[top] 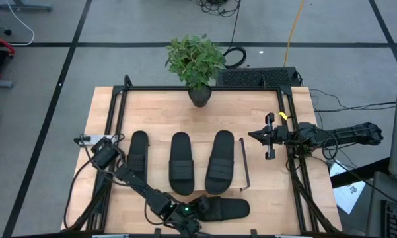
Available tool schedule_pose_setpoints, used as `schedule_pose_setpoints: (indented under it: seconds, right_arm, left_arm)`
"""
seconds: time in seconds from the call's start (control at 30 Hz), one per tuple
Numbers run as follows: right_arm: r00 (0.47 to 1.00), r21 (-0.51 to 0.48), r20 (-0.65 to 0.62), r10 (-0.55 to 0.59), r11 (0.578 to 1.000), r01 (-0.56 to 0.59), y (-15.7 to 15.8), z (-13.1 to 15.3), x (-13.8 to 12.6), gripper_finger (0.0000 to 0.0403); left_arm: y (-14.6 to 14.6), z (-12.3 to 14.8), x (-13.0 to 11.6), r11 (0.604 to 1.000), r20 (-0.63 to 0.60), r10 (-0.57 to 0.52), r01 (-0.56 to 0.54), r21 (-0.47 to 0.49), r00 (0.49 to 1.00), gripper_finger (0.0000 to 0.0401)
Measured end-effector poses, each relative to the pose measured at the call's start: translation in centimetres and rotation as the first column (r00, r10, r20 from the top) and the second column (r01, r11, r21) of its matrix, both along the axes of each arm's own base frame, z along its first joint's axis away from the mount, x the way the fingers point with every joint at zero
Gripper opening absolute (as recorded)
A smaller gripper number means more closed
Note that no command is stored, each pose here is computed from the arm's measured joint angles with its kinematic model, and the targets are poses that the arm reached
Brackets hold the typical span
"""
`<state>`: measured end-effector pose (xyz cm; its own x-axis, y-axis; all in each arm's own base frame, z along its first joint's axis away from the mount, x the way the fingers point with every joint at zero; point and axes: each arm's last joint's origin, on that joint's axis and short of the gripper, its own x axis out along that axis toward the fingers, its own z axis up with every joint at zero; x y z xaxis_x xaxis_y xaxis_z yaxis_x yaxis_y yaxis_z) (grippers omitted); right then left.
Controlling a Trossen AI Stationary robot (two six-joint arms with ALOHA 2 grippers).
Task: Pick and place slides into the shelf
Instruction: Put the black slipper under the shelf
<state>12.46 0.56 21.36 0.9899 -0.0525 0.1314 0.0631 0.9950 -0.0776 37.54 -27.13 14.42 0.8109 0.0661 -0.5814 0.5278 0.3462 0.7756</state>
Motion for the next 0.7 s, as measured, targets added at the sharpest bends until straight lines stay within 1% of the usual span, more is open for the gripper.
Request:
schedule_pose_setpoints:
  seconds: [0.1, 0.23, 0.33, 0.43, 0.5, 0.63, 0.67, 0.7]
  right_arm:
    - [1.0, 0.0, 0.0, 0.0, 1.0, 0.0, 0.0, 0.0, 0.0, 0.0]
    - [1.0, 0.0, -0.001, 0.0, 1.0, 0.0, 0.0, 0.0, 0.0, 0.0]
    - [1.0, 0.001, -0.001, 0.0, 1.0, 0.0, 0.0, 0.0, 0.0, 0.0]
    - [1.0, 0.0, -0.001, 0.0, 1.0, 0.0, 0.0, 0.0, 0.0, 0.0]
    - [1.0, -0.001, -0.002, 0.0, 1.0, 0.0, 0.0, 0.0, 0.0, 0.0]
    - [1.0, -0.003, -0.006, 0.0, 1.0, 0.0, 0.0, -0.1, 0.0, 0.0]
    - [1.0, -0.003, -0.008, -0.001, 1.0, 0.001, 0.0, -0.1, 0.0, 0.0]
    - [1.0, -0.004, -0.008, -0.001, 1.0, 0.001, 0.0, -0.1, 0.0, 0.0]
  left_arm:
    - [0.6, -0.1, 0.4, 1.0, -0.013, 0.017, -0.017, -0.016, 1.0, 0.0255]
    - [1.5, -0.1, 1.1, 0.998, -0.045, -0.014, 0.011, -0.068, 0.999, 0.0255]
    - [1.7, -0.1, 1.3, 0.996, -0.055, -0.032, 0.027, -0.09, 0.998, 0.0237]
    - [1.0, 0.0, 0.9, 0.996, -0.043, -0.07, 0.067, -0.058, 0.997, 0.0182]
    - [0.4, 0.2, 0.7, 0.996, -0.015, -0.081, 0.08, -0.03, 0.997, 0.0131]
    - [-1.1, 1.4, 0.3, 0.999, 0.043, -0.054, 0.054, 0.006, 0.998, 0.0025]
    - [-1.5, 1.7, 0.1, 0.999, 0.059, -0.047, 0.046, 0.012, 0.997, 0.0015]
    - [-1.9, 2.1, 0.0, 0.999, 0.08, -0.033, 0.031, 0.022, 0.996, 0.0013]
